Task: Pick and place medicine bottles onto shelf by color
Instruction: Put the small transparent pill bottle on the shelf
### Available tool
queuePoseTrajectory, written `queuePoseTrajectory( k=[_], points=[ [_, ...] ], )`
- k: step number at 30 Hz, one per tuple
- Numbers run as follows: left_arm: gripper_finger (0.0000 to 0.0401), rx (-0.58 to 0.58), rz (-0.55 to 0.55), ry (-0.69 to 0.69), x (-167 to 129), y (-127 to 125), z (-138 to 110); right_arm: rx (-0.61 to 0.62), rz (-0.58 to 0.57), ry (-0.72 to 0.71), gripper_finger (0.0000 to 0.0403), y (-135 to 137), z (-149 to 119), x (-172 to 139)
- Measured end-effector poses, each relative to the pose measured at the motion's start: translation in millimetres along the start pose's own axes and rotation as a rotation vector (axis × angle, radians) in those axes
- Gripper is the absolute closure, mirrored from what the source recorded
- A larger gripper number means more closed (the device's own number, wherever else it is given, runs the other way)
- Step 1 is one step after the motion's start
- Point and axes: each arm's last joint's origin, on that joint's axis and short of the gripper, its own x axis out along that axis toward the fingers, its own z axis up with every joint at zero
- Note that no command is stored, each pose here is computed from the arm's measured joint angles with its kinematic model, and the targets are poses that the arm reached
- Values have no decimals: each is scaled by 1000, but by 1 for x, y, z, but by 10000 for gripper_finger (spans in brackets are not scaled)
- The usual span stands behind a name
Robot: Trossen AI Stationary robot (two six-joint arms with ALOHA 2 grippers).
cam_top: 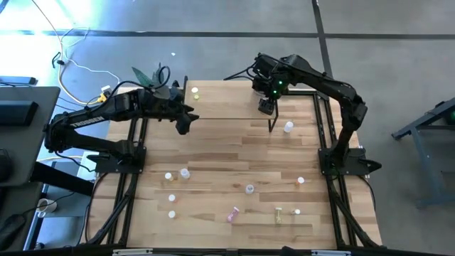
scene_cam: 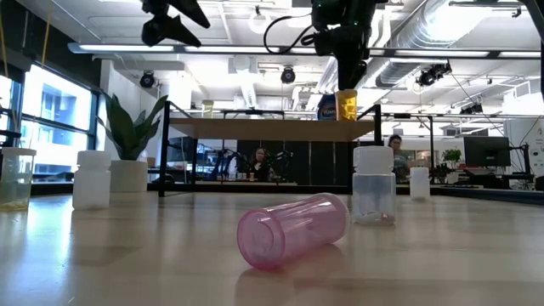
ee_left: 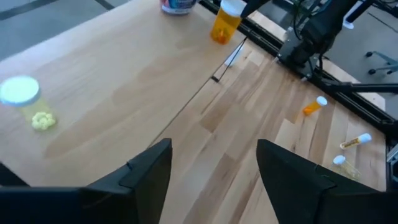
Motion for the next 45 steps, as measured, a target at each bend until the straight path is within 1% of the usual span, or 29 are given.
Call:
queuePoseTrajectory(
  k=[4,8,14,17,19,24,33,41,45],
  points=[
    [155,-47,-1,46,0,1,-4,23,-1,-5,143,0,-1,-2],
    [155,-52,-7,144,-1,1,-13,34,-5,-33,144,1,-4,-11],
    [157,-52,21,290,-3,-7,-31,93,-15,-134,144,4,-7,-30],
    [157,-51,48,322,-6,-14,-40,134,-16,-195,144,4,-8,-38],
    [158,-55,49,337,-4,-20,-48,166,-16,-234,143,5,-8,-44],
    [158,-90,59,432,7,-29,-79,233,-2,-302,144,8,-13,-59],
    [158,-141,139,498,17,-34,-124,267,27,-353,143,23,-19,-73],
    [158,-152,130,519,32,-45,-154,253,51,-368,143,35,-15,-73],
    [158,-132,136,540,43,-51,-165,241,57,-367,144,39,-15,-72]
  ],
)
